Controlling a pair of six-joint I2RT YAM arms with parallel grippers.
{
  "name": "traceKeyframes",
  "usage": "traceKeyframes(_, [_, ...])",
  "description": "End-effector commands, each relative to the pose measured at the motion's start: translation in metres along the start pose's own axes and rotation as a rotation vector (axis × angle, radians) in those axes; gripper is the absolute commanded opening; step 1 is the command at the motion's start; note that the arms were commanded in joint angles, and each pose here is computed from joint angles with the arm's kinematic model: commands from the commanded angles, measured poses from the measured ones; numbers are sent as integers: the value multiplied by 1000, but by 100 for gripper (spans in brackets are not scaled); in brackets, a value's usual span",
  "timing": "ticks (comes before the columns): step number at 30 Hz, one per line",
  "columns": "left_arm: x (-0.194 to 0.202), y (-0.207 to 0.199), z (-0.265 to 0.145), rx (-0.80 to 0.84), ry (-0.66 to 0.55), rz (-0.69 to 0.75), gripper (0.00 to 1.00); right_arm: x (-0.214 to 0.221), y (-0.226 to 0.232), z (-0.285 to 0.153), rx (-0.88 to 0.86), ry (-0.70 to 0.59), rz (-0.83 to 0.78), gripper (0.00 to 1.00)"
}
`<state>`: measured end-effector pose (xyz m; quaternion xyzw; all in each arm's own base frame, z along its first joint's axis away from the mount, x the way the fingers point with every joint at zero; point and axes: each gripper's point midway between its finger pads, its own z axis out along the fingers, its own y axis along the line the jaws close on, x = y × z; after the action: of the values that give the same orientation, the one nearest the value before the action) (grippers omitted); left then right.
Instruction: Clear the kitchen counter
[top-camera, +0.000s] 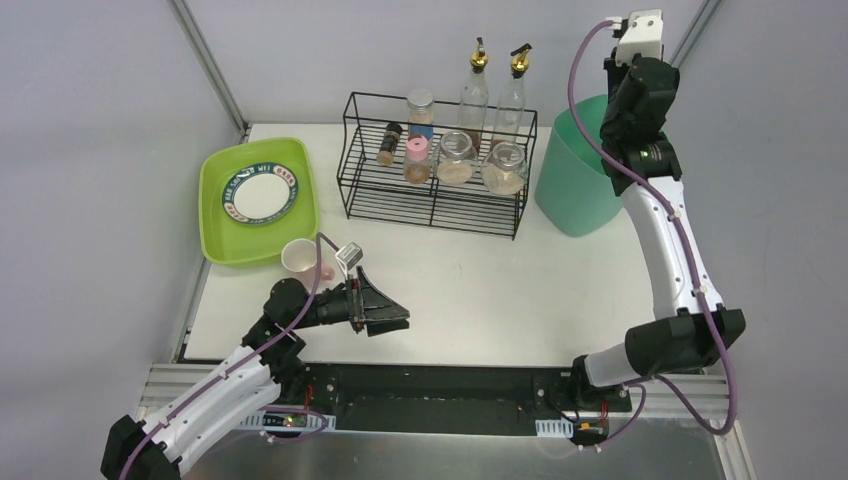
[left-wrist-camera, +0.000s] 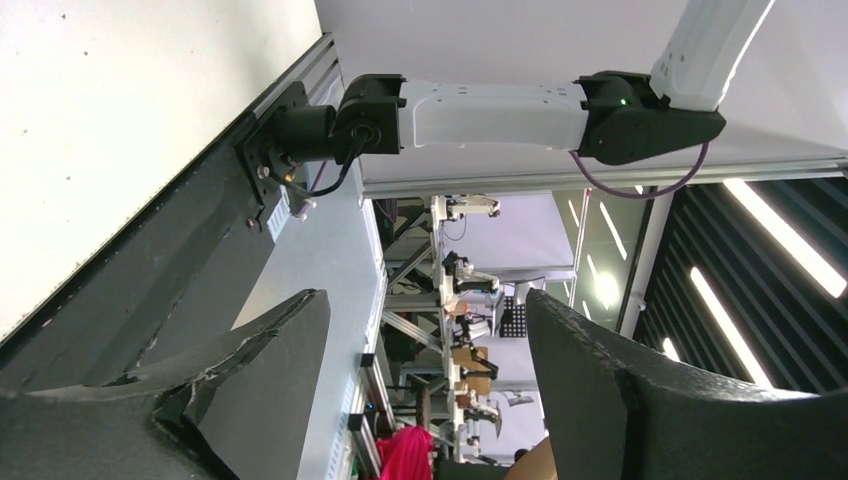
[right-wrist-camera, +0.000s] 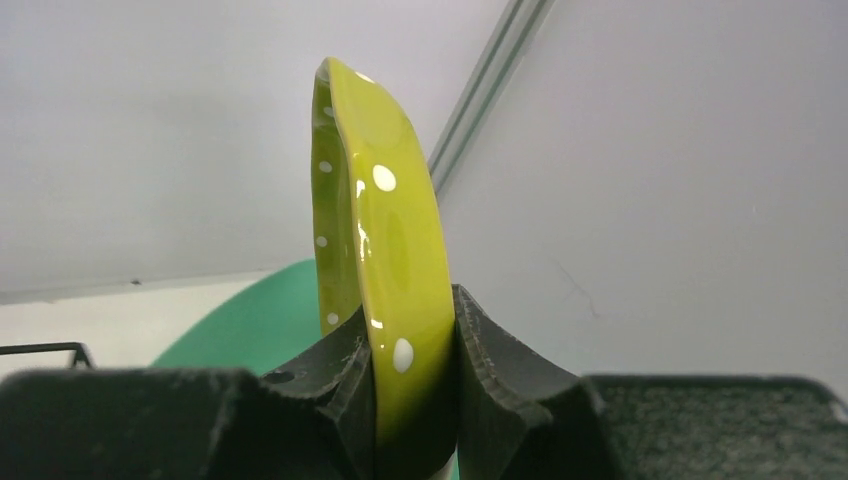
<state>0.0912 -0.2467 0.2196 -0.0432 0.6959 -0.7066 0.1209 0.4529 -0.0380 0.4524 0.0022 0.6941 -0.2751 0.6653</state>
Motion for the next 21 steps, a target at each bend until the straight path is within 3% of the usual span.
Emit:
traceKeyframes(1, [-2,-18,0,23,-6,62,75,-115,-75,-70,71,-312,295,0])
traceKeyframes(13, [-12,-31,2,-29,-45,108,81,-101,-53,-152,-262,-259,592,0])
traceKeyframes(21, [-18,-52,0,-33,-79,184,85,-79,7,-224,-692,-95,790,0])
